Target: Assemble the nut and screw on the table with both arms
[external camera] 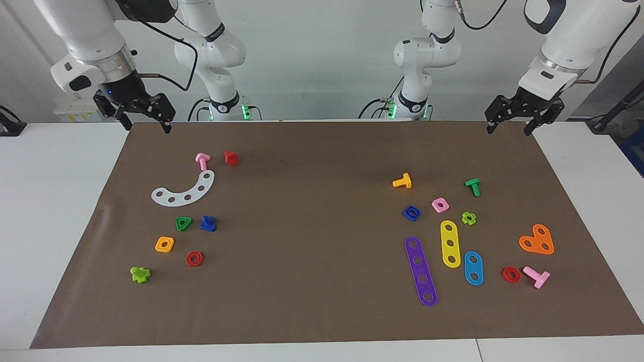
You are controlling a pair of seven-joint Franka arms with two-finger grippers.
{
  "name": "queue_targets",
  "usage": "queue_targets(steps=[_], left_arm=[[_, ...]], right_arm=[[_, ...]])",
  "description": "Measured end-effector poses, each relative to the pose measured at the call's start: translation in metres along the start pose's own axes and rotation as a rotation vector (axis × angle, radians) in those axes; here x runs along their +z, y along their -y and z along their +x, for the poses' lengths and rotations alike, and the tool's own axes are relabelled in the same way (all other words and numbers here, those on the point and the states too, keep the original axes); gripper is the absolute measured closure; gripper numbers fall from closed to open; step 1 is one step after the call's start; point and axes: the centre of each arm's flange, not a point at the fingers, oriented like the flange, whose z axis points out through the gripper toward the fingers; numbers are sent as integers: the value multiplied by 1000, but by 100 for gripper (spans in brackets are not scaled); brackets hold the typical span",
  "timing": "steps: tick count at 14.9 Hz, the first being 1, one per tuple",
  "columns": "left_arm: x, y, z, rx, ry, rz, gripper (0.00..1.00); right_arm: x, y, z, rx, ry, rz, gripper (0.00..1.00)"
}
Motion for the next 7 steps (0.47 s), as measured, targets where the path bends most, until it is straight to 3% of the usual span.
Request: queue_targets(steps=[3, 7], left_arm=[[0, 0, 0, 0, 0, 0, 0], [0, 0, 0, 0, 0, 0, 0]], right_arm=[[37, 22, 12, -49, -53, 7, 0], [124, 42, 30, -147, -65, 9, 0]])
